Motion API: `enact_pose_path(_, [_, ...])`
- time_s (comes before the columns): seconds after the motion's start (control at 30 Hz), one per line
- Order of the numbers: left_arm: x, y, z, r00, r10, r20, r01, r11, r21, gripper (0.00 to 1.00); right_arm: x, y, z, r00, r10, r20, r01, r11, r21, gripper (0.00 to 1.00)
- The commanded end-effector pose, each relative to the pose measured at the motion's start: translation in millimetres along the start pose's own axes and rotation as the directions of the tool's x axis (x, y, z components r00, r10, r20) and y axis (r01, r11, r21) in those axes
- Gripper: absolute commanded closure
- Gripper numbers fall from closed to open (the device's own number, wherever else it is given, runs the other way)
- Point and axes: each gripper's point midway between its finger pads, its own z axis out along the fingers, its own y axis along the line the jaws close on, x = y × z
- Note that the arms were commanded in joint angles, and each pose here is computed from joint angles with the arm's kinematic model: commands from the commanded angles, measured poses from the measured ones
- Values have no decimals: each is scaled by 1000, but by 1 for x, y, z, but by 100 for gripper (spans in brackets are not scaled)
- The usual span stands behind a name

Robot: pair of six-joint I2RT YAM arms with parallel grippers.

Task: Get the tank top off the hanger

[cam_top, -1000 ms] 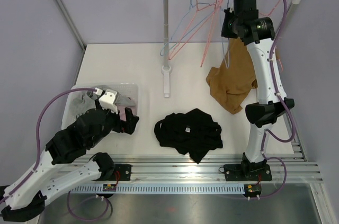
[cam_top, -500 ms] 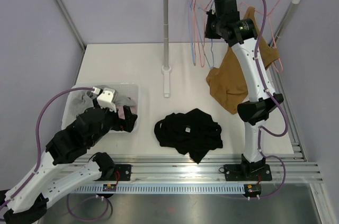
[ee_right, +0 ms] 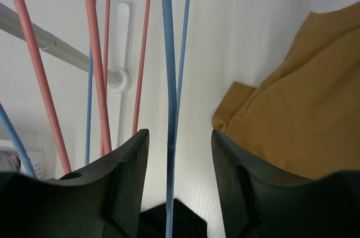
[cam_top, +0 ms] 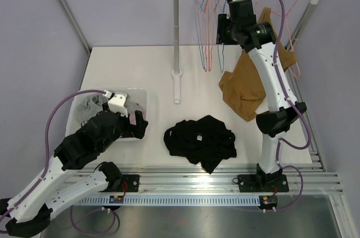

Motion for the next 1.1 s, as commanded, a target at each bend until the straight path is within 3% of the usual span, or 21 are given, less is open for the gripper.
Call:
enact_pose_path(0.0, [-21, -13, 2, 998, -50, 29, 49, 998, 29, 1, -36, -12, -67, 989, -7, 150, 4, 1000, 22, 42])
enact_pose_path(0.13, [-24, -32, 13, 996, -94, -1, 94, 992, 82, 1, -41, -20, -105, 983, 0, 186, -4, 1000, 20, 33])
enact_pose_path(0.2, [-25, -47, 23, 993, -117, -13, 118, 987, 111, 1, -42, -21, -133, 977, 12, 213, -11, 1000, -5, 19])
enact_pose_path(0.23, [-24, -54, 27, 993, -118, -18, 119, 985, 127, 1, -36, -23, -138, 979, 10, 202, -9, 1000, -7, 2])
enact_pose_path(0.27, [-26, -70, 30, 994, -113, -8, 112, 979, 169, 1, -37, -24, -161, 973, 19, 232, -12, 999, -32, 1])
enact_pose_path(0.33, [-15, -87, 44, 995, -93, -41, 99, 979, 180, 1, -15, -17, -167, 982, 6, 186, 12, 995, -95, 1])
enact_pose_path(0.37, [-15, -106, 46, 996, -79, -34, 84, 971, 226, 1, -20, -14, -196, 967, 20, 253, 20, 988, -156, 0])
enact_pose_path(0.43, [-5, -127, 63, 997, -49, -54, 61, 969, 239, 1, 16, -1, -192, 980, 40, 195, 12, 967, -256, 1])
enact_pose_path(0.47, [1, -140, 65, 997, -26, -67, 43, 964, 263, 1, 6, 0, -227, 947, 85, 309, 17, 950, -313, 1])
enact_pose_path(0.5, [8, -148, 72, 997, -10, -83, 32, 963, 267, 1, 33, 2, -214, 961, 94, 261, -2, 943, -332, 0])
enact_pose_path(0.57, [24, -167, 90, 991, 25, -128, 10, 963, 268, 1, 37, -3, -246, 929, 168, 331, -33, 926, -375, 0])
enact_pose_path(0.67, [46, -189, 110, 982, 69, -178, -18, 961, 275, 1, 67, -7, -257, 937, 195, 290, -67, 915, -397, 1])
enact_pose_path(0.83, [90, -211, 144, 954, 129, -272, -51, 960, 276, 1, 106, 10, -273, 957, 176, 232, -27, 847, -531, 1])
enact_pose_path(1.07, [151, -225, 182, 902, 200, -382, -110, 963, 245, 1, 133, 16, -299, 964, 160, 214, 5, 791, -611, 1])
